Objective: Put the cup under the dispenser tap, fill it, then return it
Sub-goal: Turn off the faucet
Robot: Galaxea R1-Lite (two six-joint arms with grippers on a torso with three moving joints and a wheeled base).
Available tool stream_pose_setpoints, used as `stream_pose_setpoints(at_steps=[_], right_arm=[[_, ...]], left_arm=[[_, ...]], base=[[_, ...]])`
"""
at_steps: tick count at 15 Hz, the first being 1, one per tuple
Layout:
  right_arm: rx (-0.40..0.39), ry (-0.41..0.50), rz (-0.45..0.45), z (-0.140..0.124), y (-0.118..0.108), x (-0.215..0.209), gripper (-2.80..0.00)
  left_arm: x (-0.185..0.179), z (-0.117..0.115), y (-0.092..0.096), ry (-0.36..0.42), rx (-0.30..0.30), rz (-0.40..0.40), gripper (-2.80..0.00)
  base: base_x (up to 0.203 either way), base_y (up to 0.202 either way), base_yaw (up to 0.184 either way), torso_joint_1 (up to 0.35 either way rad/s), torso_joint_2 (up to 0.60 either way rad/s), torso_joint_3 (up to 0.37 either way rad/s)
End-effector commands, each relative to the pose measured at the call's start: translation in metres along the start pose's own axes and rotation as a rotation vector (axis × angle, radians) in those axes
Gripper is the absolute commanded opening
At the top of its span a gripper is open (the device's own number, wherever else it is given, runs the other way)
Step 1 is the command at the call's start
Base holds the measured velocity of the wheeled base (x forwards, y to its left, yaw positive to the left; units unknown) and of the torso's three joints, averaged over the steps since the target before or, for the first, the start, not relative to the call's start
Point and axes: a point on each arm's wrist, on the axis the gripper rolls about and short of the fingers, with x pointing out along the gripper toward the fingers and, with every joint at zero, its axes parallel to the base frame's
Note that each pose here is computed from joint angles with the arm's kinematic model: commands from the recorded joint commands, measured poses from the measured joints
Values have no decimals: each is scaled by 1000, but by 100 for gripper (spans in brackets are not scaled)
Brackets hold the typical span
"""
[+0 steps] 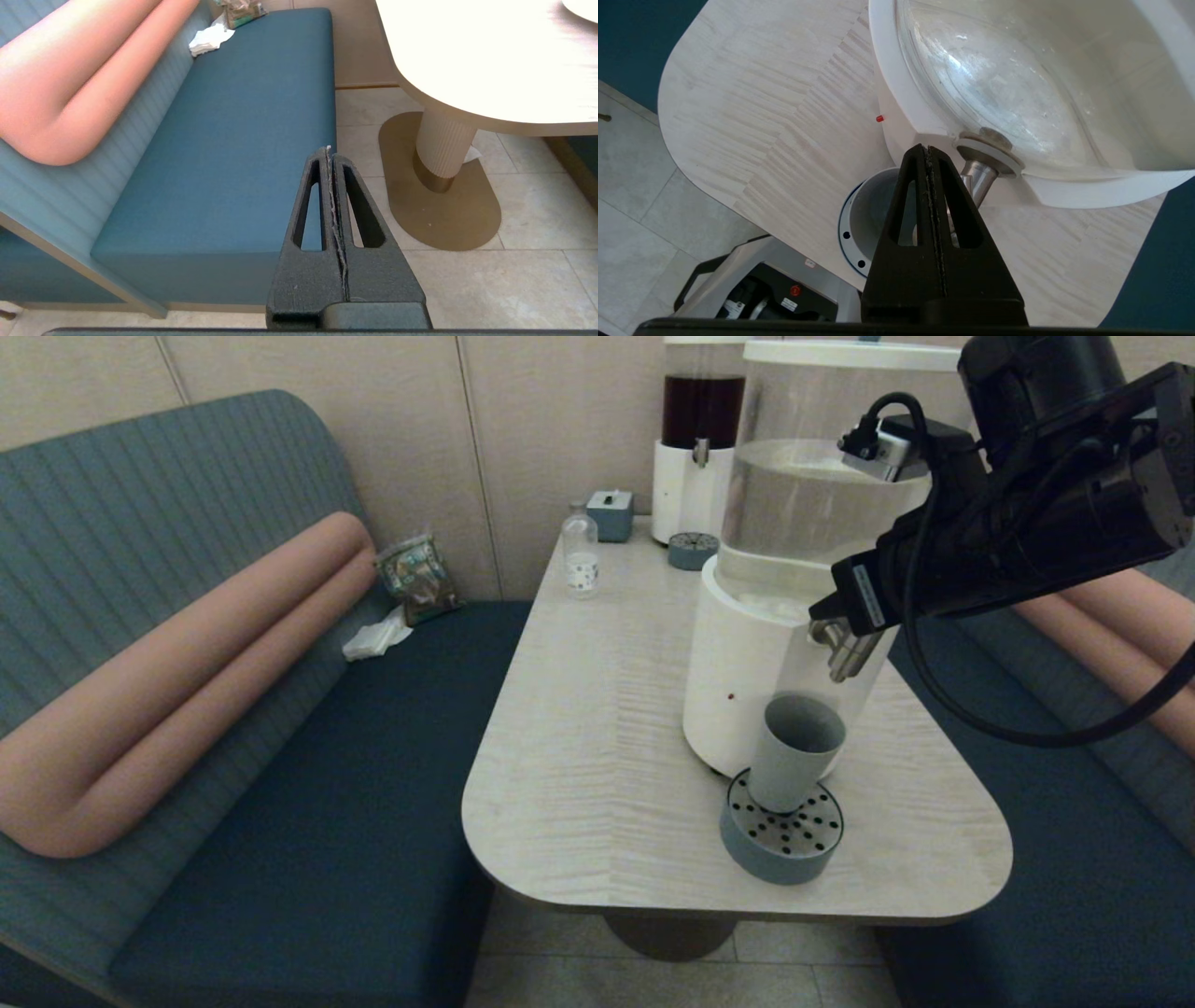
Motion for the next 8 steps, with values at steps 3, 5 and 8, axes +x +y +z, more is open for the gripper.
stream_pose_setpoints(at_steps=[3, 5, 8], right_arm=[[-5, -2, -6, 1, -2, 2, -280], [-2, 4, -9, 0, -3, 4, -280], [-1, 1, -11, 1, -4, 5, -280]], left_arm=[[0, 0, 0, -2, 1, 0, -280], [0, 0, 0, 0, 1, 1, -280], [0, 0, 0, 0, 1, 0, -280]], base=[[0, 0, 0, 0, 0, 0], [0, 0, 0, 0, 0, 0], [0, 0, 0, 0, 0, 0]])
